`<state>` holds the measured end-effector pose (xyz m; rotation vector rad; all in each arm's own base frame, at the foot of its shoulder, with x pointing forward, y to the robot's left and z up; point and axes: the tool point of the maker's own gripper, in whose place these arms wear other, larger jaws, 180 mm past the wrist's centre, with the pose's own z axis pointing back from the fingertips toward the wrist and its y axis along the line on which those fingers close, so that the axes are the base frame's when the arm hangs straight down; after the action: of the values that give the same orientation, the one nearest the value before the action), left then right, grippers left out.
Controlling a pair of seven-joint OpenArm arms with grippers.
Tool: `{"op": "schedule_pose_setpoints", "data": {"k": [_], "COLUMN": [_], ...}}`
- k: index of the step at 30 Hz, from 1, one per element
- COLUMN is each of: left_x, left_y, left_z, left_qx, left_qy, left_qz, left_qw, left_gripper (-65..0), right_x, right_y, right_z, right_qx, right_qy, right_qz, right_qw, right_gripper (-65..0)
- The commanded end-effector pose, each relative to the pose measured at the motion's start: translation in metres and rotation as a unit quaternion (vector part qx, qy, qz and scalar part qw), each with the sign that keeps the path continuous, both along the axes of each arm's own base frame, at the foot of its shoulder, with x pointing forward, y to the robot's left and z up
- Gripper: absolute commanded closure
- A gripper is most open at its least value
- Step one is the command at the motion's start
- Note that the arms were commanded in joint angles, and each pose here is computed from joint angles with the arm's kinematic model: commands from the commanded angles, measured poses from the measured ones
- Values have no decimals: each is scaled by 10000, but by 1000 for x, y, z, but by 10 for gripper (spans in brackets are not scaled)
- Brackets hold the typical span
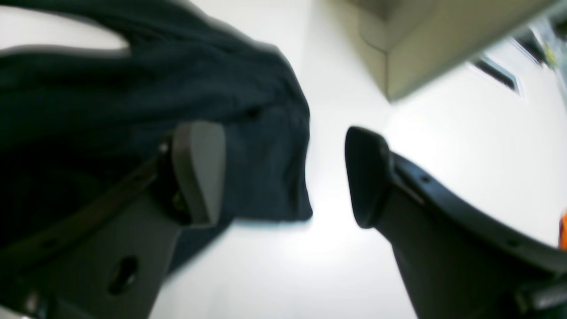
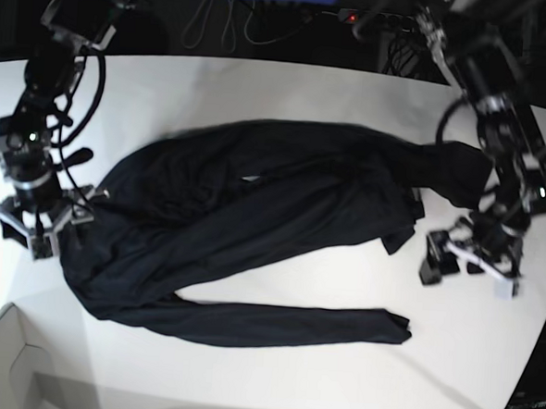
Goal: Layout the t-shirt on the table in an organized manner, then fold the t-shirt properly
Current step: 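Release the sleeve with the left gripper and grasp the shirt body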
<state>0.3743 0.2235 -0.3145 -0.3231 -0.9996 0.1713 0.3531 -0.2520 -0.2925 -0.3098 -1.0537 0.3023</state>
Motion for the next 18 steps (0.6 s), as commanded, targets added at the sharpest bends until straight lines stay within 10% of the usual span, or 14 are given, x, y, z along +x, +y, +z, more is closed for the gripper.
{"op": "schedule_pose_setpoints", "data": {"k": [1,8,18], "left_x": [3,-48,-52], "left_y": [-7,-42,-44], "left_z": [24,-2,-29], "left_qx": [-40,-247,-290], "left_qy": [-419,-270,74], "left_qz": [-67,48,126], "left_qw": [9991,9993,9995], "left_gripper": [-554,-305,-440], "right_x": [6,-28,-39], "right_y": [6,12,12], "right_z": [17,-14,-26], "right_qx": [80,234,242], "right_qy": [-339,41,237], "right_qz": [52,-35,-56], "right_qw": [9994,9997,9994], "right_gripper": [-419,-381,-381]}}
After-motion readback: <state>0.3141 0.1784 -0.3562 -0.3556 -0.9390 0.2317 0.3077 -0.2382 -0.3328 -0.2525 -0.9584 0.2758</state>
